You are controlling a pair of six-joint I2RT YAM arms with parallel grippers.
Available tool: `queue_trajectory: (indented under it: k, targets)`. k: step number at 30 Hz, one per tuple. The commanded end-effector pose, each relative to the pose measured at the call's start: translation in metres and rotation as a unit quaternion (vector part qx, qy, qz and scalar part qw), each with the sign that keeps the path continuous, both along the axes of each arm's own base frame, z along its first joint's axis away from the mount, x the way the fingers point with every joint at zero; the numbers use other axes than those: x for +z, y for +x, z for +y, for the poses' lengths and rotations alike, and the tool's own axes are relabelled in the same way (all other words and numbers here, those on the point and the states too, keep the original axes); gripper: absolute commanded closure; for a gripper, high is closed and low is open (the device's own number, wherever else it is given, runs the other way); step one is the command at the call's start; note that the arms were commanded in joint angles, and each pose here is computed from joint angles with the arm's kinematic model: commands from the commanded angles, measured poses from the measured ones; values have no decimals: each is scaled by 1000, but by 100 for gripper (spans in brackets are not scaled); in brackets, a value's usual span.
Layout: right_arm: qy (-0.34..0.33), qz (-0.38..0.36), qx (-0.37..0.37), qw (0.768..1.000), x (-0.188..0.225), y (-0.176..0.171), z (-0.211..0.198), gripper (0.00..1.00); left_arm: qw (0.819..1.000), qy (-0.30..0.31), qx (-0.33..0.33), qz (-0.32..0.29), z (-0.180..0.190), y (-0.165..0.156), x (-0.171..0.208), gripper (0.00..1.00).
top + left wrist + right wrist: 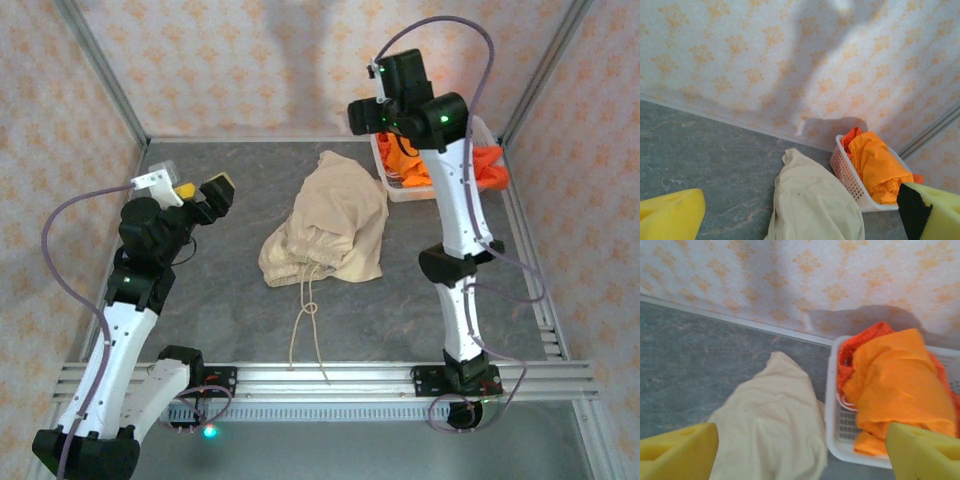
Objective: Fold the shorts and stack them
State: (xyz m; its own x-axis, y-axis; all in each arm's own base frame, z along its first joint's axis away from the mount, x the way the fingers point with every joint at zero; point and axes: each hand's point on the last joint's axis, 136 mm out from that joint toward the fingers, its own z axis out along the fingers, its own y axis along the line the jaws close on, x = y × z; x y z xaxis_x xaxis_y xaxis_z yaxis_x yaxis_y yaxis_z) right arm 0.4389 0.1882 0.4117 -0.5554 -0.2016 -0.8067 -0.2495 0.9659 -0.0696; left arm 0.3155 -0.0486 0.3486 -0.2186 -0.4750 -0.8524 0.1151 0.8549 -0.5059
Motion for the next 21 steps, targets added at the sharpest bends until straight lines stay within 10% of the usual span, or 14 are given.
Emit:
queue_trajectory:
  k: [1,12,21]
  targets:
    - [-44,-27,-9,999,32,-32,-36,11,1000,-8,-17,18,-8,1,-14,0]
    - [13,-48,42,998,-46,-84,-47,0,996,0,-16,86,-10,11,-54,0]
    - [112,91,76,987,-187,-119,-5,1,963,-33,-23,266,-24,14,-152,1]
